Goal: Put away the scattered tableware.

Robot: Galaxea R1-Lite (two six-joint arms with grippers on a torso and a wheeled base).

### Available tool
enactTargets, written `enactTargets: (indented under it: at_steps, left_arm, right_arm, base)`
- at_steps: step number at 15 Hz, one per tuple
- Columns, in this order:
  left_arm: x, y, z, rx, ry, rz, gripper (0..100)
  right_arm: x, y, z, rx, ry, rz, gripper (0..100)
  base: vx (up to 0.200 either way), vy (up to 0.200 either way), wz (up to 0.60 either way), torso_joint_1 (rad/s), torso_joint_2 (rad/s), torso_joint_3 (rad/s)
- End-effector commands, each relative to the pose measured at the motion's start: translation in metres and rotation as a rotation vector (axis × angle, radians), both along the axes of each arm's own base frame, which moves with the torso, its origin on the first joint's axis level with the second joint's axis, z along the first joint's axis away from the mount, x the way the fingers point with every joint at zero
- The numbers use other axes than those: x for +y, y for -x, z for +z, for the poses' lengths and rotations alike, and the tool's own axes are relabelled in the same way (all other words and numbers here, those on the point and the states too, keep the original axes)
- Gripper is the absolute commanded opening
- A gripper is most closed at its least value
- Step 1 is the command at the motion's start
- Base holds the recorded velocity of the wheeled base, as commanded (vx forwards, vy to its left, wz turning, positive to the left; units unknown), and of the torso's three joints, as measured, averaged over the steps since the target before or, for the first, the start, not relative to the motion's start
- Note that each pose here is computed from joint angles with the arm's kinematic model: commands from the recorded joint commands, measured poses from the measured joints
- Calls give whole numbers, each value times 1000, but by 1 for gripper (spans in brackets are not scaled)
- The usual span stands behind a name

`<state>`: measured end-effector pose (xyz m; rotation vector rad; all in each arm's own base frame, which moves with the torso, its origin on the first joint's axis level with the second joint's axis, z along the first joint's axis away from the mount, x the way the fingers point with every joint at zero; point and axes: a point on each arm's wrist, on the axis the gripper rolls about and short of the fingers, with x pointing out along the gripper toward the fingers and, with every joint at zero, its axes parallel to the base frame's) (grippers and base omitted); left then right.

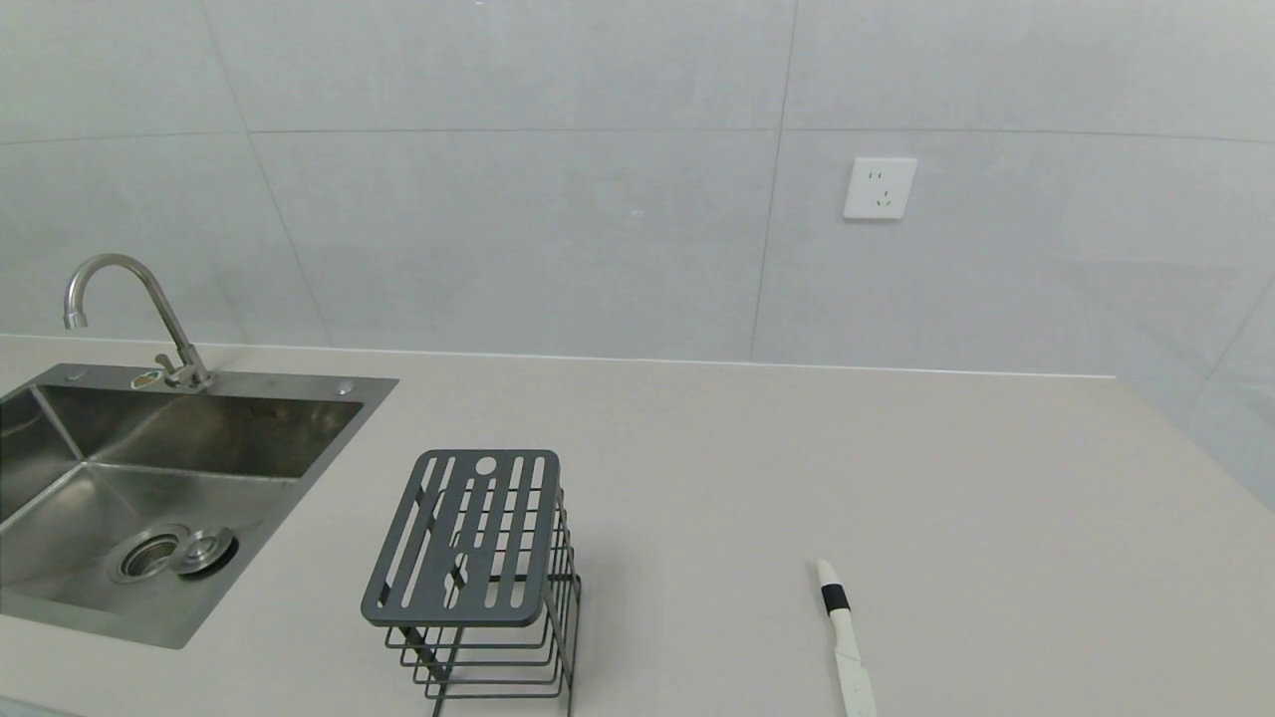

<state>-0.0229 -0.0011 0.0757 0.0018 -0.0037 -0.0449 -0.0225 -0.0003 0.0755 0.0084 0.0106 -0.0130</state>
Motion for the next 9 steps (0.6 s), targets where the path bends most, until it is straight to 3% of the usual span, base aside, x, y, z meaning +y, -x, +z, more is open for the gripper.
enactTargets:
  at_steps: [1, 2, 3, 4, 6, 9]
  left_arm:
    - [0, 0, 0, 0, -1, -1, 100]
    - [0, 0, 0, 0, -1, -1, 100]
    - [0, 0, 0, 0, -4, -1, 100]
    - [0, 0, 0, 0, -8, -6, 100]
    - [0, 0, 0, 0, -8, -6, 100]
    - [0, 0, 0, 0, -6, -6, 100]
  right_arm:
    - [1, 0, 2, -18, 7, 31, 100]
    - [1, 0, 6, -60, 6, 33, 100]
    - [1, 2, 22, -215, 9, 35, 100]
    - [2, 4, 28, -279, 14, 75, 100]
    - [2, 4, 29, -279, 8, 91, 100]
    - [6, 0, 66, -155, 26, 290, 100]
  base:
    - [0, 0, 0, 0, 0, 0]
    - [0, 0, 0, 0, 0, 0]
    - [0, 0, 0, 0, 0, 0]
    - [0, 0, 0, 0, 0, 0]
    - [0, 0, 0, 0, 0, 0]
    - [0, 0, 0, 0, 0, 0]
